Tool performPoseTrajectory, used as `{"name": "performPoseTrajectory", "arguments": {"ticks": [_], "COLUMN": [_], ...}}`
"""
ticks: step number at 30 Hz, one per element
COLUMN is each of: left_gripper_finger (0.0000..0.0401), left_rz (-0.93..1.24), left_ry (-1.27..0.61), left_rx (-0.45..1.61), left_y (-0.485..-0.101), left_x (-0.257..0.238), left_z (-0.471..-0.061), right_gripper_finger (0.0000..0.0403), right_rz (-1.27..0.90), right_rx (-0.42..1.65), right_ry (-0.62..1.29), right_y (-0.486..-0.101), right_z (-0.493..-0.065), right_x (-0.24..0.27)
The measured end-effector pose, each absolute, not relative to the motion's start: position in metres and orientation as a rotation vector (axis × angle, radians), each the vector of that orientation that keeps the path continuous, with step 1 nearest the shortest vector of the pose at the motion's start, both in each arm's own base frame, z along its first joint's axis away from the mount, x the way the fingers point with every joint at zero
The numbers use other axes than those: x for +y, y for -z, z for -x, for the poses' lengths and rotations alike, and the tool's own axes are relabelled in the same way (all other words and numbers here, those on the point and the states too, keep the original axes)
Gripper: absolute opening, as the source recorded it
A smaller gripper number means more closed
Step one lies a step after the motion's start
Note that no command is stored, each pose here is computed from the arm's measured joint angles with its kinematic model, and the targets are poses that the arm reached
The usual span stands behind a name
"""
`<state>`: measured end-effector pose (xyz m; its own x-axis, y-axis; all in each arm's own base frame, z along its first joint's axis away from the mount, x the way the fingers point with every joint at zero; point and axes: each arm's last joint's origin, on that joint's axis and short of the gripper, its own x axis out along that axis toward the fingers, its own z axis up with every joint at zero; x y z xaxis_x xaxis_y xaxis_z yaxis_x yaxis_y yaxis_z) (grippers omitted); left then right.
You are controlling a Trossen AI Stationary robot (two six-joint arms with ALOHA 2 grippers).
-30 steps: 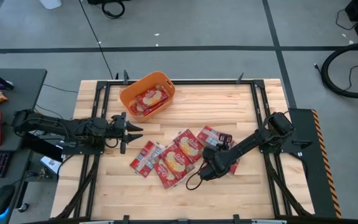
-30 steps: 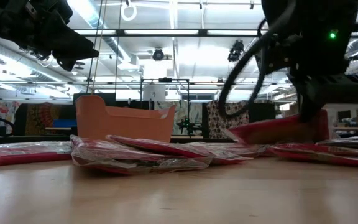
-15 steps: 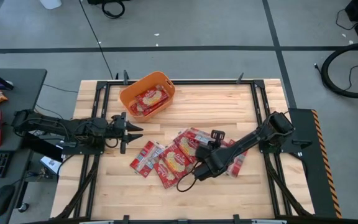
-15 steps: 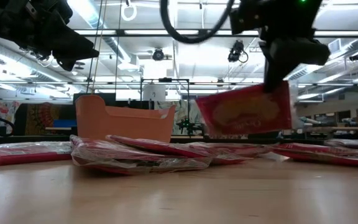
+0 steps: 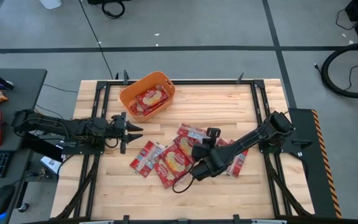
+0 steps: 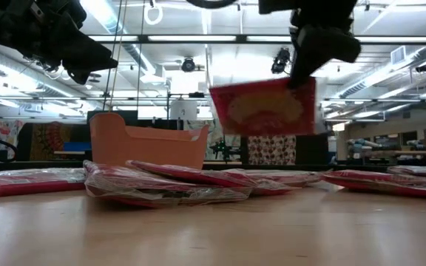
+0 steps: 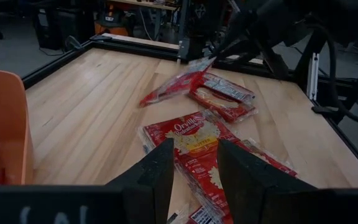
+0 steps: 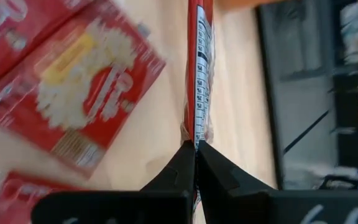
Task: Sort popcorn bags into baskets
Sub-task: Put the red popcorn bag into the orange bin
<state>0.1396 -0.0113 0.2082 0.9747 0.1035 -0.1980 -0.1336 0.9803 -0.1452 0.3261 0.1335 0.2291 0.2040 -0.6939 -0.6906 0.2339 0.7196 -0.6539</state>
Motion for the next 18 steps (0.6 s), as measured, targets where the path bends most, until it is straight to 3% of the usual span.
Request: {"name": "performPoseTrajectory", "arguments": {"ticks": [18], "left_gripper_finger": [0.0128], "left_rz": [0.131], "left_ry": [-0.152], "left_rx": [0.189], "left_y": [-0.208], "left_x": [-0.01], "left_z": [-0.14], "right_gripper_finger": [0.0014], "right_rz": [0.835], "right_rx": [1.014], "right_ry": [0.82], "right_y": [-0.239], "right_z": [-0.377], "right_x": [0.07]}}
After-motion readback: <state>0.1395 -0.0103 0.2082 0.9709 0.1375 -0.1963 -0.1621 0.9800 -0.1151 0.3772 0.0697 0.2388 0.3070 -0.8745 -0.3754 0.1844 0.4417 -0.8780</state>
